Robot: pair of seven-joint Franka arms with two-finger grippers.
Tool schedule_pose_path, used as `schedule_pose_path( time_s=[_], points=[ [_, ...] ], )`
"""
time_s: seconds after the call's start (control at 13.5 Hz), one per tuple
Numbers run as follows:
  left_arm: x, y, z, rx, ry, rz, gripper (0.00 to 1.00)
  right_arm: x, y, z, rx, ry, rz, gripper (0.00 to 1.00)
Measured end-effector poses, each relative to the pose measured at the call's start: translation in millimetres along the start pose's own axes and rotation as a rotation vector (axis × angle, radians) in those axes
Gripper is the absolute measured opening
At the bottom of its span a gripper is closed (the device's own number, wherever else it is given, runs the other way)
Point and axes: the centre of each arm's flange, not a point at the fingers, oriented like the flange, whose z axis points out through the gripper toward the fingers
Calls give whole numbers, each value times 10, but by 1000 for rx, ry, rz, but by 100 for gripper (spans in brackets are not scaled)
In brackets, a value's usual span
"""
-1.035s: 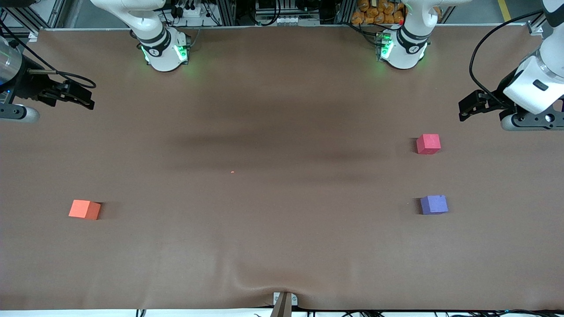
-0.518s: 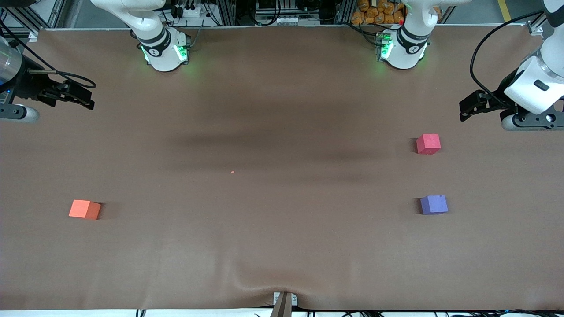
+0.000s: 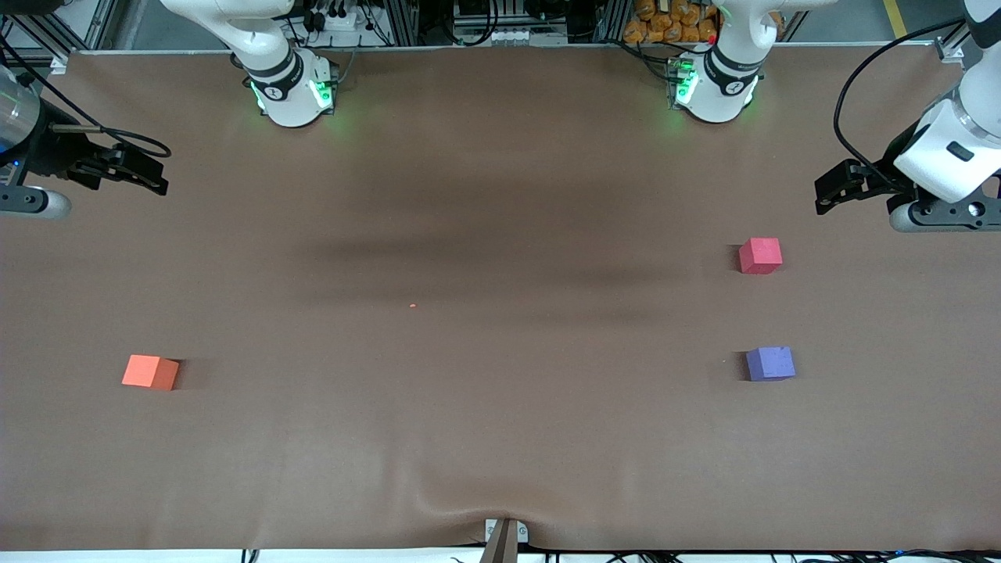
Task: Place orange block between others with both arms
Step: 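Lower the right gripper onto the orange cube and close it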
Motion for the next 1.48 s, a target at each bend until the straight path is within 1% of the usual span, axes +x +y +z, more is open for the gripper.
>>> schedule_pose_path(
  time_s=[0.15,0.3,0.44,0.67,0.81,0.96,1.11,1.33,1.48],
  points=[
    [-2,-6,2,0,-2,-1,100,50,51,96,-1,-18,10,100],
    [-2,0,-1,0,-2,0,100,192,286,327,1,-43,55,100],
    [-2,-6,-8,0,0,-1,100,467,643,731,-10,-76,108,100],
    [-1,-12,-21,0,2,-2,100,996,1241,1483,11,-83,125,100],
    [-2,-15,-30,0,4,-3,100,1266,1456,1924,23,-69,131,100],
    [-3,-16,-37,-1,5,-3,100,1468,1480,2290,23,-57,128,100],
    [-3,-20,-39,-1,5,-4,100,1636,1511,2578,15,-28,119,100],
    [-2,-33,-41,-1,6,-6,100,1865,1636,3033,13,30,27,100],
    [-1,-47,-42,-1,6,-9,100,1976,1754,3314,11,49,-48,100]
  ],
)
